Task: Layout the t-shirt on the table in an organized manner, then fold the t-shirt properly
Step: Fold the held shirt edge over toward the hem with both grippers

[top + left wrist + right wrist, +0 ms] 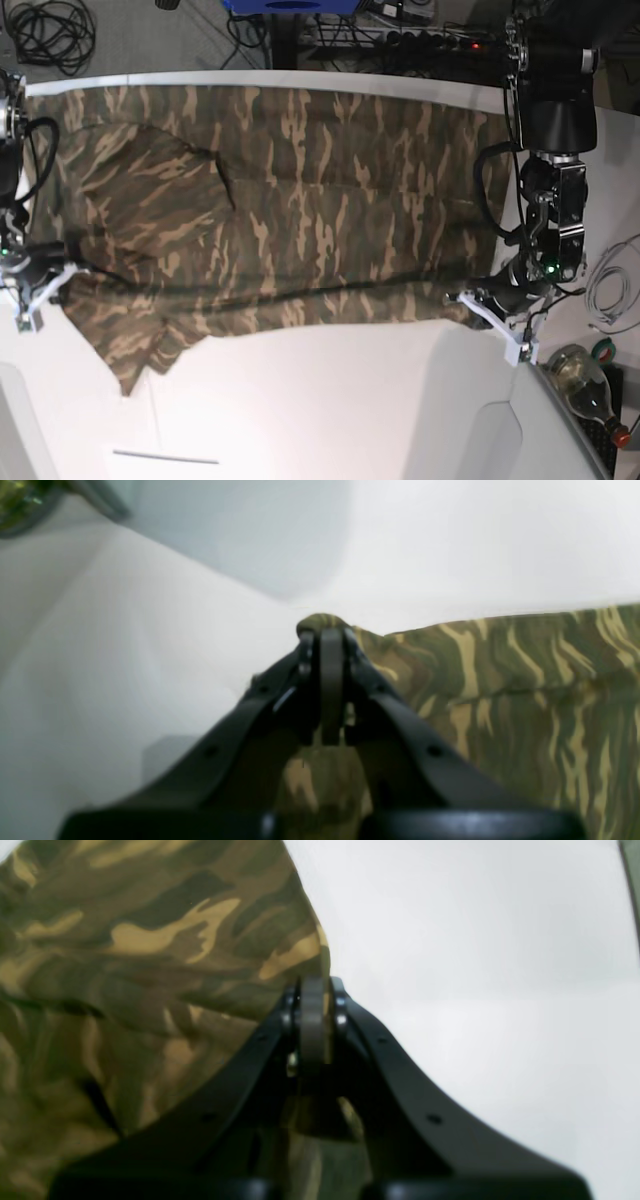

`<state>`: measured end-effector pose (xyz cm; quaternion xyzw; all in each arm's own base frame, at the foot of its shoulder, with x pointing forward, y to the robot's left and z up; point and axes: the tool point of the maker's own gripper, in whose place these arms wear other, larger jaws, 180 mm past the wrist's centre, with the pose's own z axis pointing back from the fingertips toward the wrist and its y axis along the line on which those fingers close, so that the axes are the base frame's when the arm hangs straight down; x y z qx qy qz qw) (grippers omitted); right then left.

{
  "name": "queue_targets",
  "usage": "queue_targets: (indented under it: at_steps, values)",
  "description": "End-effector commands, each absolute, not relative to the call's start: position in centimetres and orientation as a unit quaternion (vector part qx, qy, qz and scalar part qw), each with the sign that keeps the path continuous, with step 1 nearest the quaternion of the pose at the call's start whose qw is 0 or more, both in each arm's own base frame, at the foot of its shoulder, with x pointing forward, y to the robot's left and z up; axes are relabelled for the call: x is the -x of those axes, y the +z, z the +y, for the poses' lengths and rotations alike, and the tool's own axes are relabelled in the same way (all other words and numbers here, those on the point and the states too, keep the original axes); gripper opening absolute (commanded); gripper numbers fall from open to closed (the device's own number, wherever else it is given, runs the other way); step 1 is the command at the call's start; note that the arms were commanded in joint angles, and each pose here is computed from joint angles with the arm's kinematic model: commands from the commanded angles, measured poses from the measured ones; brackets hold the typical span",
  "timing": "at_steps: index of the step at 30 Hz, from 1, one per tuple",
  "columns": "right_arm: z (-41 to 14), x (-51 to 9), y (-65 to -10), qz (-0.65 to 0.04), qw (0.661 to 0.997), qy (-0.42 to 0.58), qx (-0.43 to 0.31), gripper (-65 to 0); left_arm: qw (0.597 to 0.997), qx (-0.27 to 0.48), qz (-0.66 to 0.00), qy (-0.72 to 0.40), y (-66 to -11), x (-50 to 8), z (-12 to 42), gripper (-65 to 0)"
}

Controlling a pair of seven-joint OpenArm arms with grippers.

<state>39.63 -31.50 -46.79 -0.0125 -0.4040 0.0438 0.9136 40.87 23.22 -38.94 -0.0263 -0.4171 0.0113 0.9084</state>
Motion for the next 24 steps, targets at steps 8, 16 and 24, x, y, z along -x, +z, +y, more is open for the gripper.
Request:
queue_targets:
  at_steps: [8, 16, 24]
  values:
    - [-33.4, -39.4, -46.0, -0.416, 0.908, 0.038, 0.028, -65.0, 0.898, -0.001, -0.438, 0.046, -35.9, -39.8, 27.3, -65.0]
    - [-33.6, -38.3, -46.1, -0.411, 0.910, 0.034, 0.030, -65.0, 0.910, -0.006, -0.413, 0.044, -38.1, -37.2, 27.4, -65.0]
    - [-34.0, -37.8, -43.7, -0.412, 0.909, 0.039, 0.047, -65.0, 0.916, -0.008, -0.399, 0.047, -39.3, -35.8, 27.7, -65.0]
